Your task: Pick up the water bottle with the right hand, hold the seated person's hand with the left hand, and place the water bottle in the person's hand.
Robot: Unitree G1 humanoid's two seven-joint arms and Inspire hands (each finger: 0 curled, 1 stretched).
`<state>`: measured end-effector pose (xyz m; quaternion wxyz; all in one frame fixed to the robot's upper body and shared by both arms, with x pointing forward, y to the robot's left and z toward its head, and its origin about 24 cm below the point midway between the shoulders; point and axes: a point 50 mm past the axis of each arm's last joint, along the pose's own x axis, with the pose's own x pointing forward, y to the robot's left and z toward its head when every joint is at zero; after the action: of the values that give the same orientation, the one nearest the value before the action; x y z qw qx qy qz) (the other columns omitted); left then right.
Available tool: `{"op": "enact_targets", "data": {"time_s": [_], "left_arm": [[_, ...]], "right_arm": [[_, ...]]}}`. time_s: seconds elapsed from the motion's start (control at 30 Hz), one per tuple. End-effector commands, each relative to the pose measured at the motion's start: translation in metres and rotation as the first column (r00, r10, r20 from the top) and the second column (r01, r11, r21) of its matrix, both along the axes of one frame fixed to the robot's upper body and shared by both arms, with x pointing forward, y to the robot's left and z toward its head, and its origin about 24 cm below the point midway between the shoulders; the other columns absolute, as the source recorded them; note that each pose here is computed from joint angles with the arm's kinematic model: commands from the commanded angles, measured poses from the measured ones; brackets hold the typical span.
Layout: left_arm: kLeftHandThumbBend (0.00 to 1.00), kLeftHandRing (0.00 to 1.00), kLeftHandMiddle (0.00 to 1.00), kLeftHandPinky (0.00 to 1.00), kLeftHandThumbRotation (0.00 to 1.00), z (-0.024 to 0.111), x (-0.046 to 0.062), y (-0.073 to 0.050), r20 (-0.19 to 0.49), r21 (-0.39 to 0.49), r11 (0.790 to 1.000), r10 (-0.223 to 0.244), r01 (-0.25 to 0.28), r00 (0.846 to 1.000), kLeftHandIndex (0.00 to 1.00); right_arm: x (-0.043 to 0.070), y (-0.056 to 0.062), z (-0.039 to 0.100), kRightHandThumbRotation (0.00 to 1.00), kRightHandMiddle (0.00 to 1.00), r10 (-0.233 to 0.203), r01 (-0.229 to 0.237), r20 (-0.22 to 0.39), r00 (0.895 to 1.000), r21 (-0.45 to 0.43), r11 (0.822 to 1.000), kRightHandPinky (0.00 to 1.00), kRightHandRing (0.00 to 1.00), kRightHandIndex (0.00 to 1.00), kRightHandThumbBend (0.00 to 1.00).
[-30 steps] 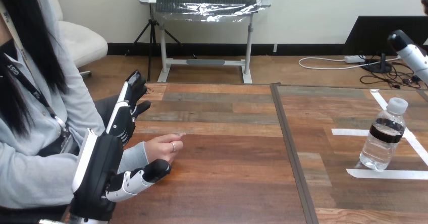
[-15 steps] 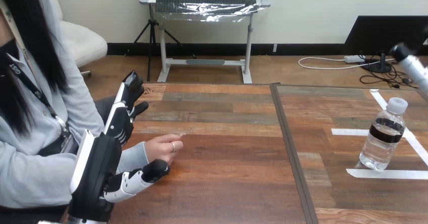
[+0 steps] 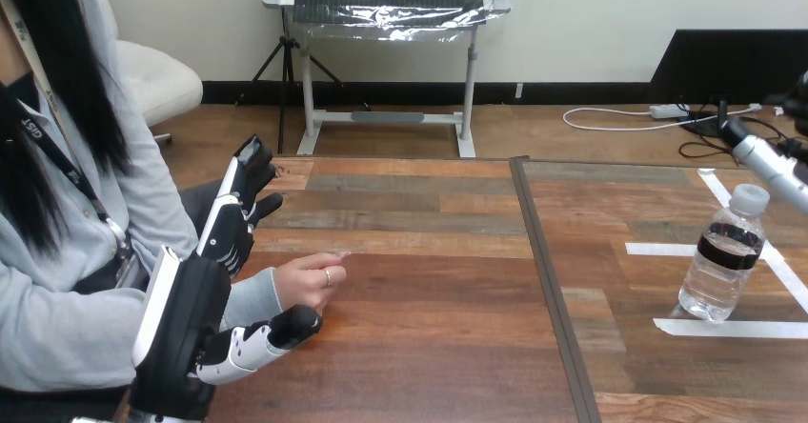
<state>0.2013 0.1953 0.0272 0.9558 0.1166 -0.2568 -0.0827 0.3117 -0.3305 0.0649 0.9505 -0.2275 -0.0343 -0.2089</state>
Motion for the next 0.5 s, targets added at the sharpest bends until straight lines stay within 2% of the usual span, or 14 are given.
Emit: {"op": "enact_targets", "data": {"time_s": [0.0,0.07,0.27,0.47], "left_arm": [[1.00,0.96,1.00,0.90,0.73,0.011,0.008,0.003,0.066,0.004,1.000,0.005,-0.005,0.998,0.99],[1.00,0.96,1.00,0.89,0.73,0.012,0.009,0.004,0.069,0.006,1.000,0.003,-0.003,0.998,0.99],[1.00,0.96,0.99,0.88,0.73,0.012,0.009,0.004,0.075,0.007,1.000,0.004,-0.004,0.997,0.98],[1.00,0.95,0.99,0.88,0.73,0.012,0.008,0.005,0.072,0.005,1.000,0.004,-0.005,0.997,0.98]], "right_arm": [[0.013,0.004,0.016,0.54,0.86,0.003,-0.003,0.025,1.000,-0.019,1.000,0.82,0.89,0.92,1.00],[0.013,0.004,0.014,0.53,0.86,-0.001,0.002,0.014,1.000,-0.020,1.000,0.82,0.89,0.92,1.00],[0.012,0.005,0.006,0.45,0.87,0.021,-0.020,-0.017,1.000,0.061,0.998,0.83,0.89,0.93,0.98],[0.012,0.006,0.000,0.40,0.88,0.021,-0.017,-0.057,0.998,0.071,0.997,0.84,0.90,0.94,0.92]]}}
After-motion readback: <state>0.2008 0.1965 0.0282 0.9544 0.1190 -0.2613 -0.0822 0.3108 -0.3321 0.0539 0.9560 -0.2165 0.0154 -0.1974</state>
